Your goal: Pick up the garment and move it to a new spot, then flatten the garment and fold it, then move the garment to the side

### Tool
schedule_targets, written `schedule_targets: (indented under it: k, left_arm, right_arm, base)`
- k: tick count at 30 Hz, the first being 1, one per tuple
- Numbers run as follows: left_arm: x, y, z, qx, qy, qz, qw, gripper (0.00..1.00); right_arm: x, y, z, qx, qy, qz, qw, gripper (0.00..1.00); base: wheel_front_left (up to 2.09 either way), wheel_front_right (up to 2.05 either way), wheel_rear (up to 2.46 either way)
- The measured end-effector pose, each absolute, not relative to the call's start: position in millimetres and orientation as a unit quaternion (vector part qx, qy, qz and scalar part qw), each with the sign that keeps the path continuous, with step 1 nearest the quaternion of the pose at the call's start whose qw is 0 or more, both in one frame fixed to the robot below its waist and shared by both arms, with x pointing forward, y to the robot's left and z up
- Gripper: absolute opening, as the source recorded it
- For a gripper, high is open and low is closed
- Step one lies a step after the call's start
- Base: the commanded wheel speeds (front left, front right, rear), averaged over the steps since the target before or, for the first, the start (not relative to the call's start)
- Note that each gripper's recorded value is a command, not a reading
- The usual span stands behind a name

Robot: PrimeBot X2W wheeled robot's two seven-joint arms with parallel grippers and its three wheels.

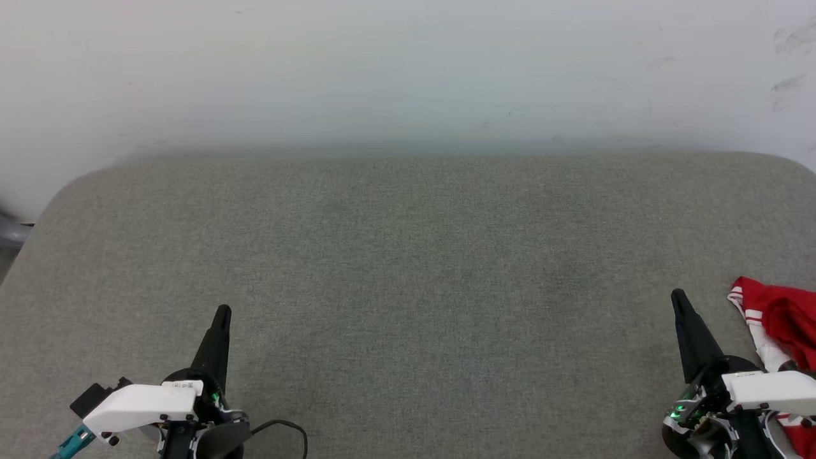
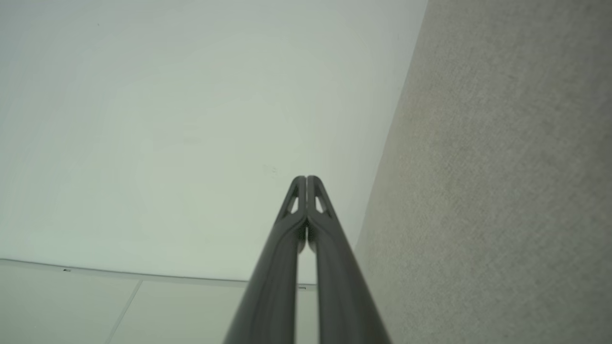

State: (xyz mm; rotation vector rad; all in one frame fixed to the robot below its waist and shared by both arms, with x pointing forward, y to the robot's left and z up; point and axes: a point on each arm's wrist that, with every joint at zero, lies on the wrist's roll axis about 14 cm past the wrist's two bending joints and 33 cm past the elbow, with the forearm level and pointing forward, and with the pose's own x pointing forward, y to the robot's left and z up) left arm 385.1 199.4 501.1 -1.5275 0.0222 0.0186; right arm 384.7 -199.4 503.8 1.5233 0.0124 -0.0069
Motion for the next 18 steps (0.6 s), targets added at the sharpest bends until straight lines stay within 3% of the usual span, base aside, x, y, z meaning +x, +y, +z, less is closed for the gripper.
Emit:
schedule_targets:
  k: [7,18]
  left_arm:
    - [387.8,200.1,504.7,-0.707,0.002,0.003,0.707,0.00]
    - [387.9,200.1,504.8,-0.709,0.002,0.003,0.705,0.00]
  right_arm:
    - [386.9,-200.4,503.2,0.707,0.003,-0.006,0.707,0.00]
    - [387.5,-200.4,503.9,0.708,0.003,-0.004,0.706,0.00]
  base:
    - [0.00,0.00,0.00]
    - [0.00,0.00,0.00]
